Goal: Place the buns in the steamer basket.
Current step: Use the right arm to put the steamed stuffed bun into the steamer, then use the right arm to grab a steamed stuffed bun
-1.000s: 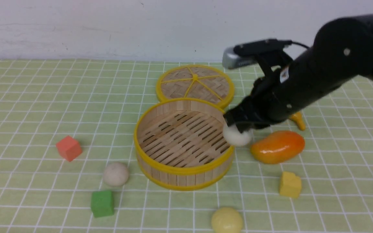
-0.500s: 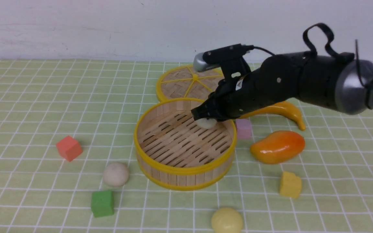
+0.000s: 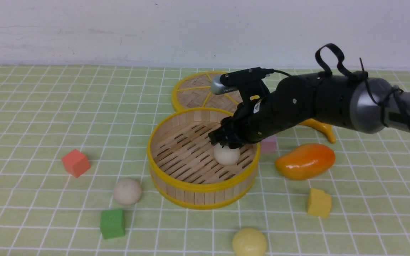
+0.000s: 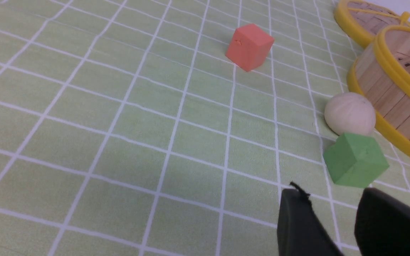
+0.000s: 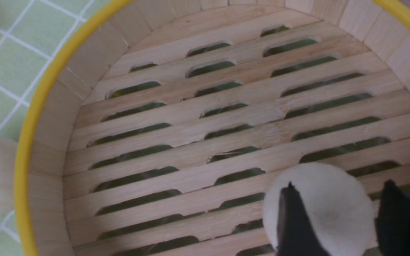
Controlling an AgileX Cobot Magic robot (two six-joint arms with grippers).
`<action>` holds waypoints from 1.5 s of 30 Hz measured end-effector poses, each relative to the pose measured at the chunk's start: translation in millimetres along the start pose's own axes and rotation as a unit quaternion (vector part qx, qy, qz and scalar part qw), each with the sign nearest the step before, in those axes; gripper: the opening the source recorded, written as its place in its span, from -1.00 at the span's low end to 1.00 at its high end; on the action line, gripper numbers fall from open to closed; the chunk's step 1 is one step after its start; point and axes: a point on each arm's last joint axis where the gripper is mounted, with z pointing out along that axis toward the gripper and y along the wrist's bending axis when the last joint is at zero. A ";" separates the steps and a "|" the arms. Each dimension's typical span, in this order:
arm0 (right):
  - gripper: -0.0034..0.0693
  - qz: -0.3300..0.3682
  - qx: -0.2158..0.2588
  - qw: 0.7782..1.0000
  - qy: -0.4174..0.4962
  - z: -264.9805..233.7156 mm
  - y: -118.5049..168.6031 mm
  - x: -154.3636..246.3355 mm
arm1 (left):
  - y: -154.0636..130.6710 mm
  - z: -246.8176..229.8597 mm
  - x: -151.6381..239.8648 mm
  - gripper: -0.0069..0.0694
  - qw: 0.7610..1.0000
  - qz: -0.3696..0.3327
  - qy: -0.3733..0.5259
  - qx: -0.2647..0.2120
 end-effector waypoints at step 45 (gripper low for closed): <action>-0.27 0.025 -0.073 0.956 0.282 -21.0 37.1 99.3 | 0.0 0.0 0.0 -0.20 1.000 0.000 0.000 0.000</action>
